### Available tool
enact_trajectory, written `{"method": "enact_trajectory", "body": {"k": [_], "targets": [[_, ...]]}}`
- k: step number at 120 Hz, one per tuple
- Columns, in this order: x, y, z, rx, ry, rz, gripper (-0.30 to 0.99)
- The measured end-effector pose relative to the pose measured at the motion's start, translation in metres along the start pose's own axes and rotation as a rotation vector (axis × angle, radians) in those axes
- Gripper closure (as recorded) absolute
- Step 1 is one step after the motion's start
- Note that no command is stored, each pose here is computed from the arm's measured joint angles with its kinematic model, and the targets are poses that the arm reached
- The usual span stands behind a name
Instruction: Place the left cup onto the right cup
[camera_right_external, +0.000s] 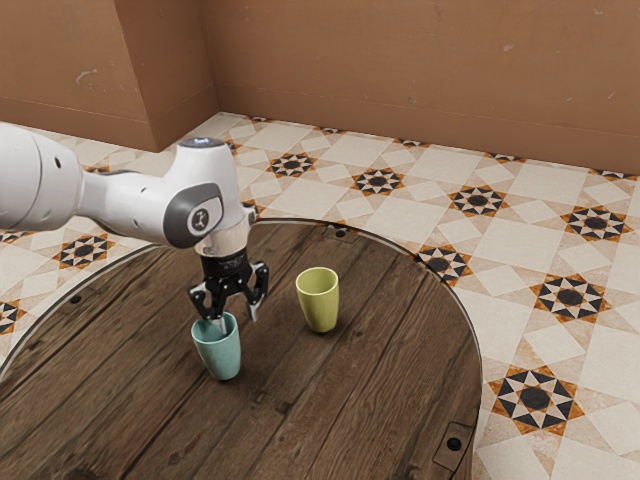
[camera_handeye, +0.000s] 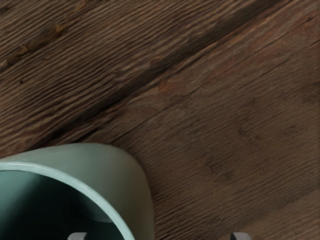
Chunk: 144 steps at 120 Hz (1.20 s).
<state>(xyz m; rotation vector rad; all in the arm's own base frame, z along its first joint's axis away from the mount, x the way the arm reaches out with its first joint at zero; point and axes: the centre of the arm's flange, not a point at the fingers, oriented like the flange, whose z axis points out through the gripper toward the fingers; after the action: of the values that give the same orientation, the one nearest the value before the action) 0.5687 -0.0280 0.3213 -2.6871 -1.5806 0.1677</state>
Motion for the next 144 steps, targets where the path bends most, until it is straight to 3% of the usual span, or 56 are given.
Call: {"method": "enact_trajectory", "body": {"k": [50, 144], "targets": [[-0.0001, 0.0007, 0.0026, 0.004, 0.005, 0.004, 0.55], [0.0007, -0.0067, 0.0017, 0.007, 0.005, 0.0, 0.63]]}}
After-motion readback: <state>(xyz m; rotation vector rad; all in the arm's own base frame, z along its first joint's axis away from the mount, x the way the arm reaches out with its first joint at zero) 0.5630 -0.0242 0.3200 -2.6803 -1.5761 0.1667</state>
